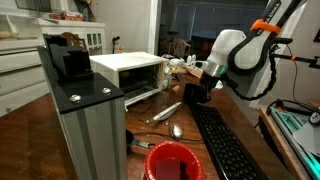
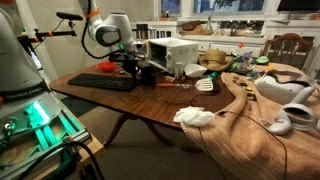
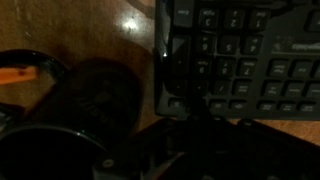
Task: Press the buttons of the keyboard on the top right
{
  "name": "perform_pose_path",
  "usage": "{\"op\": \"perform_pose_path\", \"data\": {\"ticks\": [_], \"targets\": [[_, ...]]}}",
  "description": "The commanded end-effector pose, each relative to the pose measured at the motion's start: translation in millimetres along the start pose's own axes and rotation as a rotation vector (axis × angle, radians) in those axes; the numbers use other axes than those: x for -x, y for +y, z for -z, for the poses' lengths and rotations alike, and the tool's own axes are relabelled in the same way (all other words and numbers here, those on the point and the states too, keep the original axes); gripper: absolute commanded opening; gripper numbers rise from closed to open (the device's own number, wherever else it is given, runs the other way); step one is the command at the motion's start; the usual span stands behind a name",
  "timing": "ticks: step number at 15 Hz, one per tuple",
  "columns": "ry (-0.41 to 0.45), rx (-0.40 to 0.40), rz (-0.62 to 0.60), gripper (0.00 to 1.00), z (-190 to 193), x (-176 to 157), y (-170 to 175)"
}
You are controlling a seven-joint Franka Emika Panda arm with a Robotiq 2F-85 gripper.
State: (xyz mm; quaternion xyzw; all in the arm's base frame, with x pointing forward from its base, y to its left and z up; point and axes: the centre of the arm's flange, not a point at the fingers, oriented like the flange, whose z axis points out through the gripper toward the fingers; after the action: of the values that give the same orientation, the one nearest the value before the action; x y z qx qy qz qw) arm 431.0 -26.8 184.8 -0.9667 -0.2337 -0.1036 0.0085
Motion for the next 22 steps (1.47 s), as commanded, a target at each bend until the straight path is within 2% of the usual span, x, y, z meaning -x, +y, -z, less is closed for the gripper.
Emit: {"op": "perform_pose_path", "data": {"ticks": [1,6,15,22], "targets": [[0.018,-0.013,0.008,0.0,-12,3,6],[0.003,-0.01,0.004,0.0,-13,4,6],[0.018,0.001,-0.028,0.0,24,-4,-14],[0.013,0.031,-0.053,0.0,41,-7,-14]]}}
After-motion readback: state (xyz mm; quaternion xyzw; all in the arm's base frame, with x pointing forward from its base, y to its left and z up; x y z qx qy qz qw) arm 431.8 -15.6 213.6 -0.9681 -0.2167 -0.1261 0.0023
